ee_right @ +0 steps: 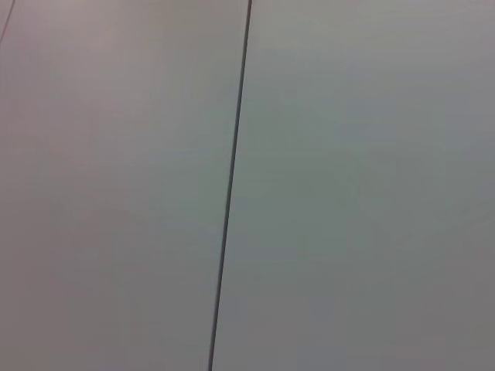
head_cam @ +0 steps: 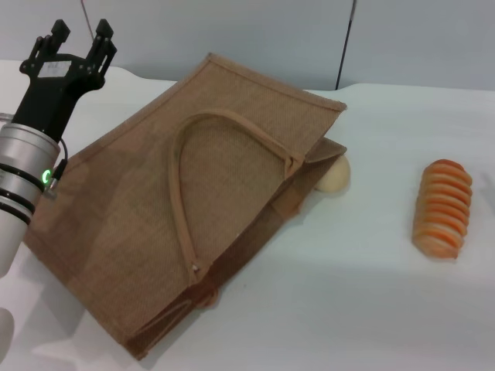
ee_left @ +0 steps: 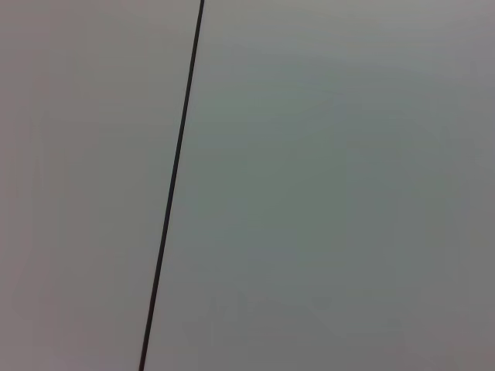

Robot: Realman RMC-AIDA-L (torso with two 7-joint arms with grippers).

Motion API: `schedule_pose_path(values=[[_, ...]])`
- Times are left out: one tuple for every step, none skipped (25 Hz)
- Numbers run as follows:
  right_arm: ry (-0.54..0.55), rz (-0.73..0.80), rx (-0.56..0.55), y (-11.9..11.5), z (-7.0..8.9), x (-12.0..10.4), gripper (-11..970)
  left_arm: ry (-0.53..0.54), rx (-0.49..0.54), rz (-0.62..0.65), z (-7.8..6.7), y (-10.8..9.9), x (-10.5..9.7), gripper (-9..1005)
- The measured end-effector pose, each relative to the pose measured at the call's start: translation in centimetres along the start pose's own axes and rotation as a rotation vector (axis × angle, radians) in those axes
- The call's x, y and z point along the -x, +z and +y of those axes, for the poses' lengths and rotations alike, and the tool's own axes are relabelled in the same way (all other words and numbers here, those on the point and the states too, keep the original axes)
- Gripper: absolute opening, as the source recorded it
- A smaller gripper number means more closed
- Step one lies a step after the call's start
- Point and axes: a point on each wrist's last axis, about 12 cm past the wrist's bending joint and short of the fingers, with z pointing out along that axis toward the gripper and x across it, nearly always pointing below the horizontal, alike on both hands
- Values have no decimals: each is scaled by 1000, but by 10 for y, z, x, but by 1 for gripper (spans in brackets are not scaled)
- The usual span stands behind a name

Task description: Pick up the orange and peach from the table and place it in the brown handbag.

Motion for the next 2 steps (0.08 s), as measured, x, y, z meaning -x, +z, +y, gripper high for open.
schedule_pose_path(values=[[1, 1, 0, 0, 0, 0, 696, 0, -1, -1, 0, 0, 0, 714], [2, 1, 1, 1, 0, 0, 696, 0, -2, -1, 0, 1, 0, 714]])
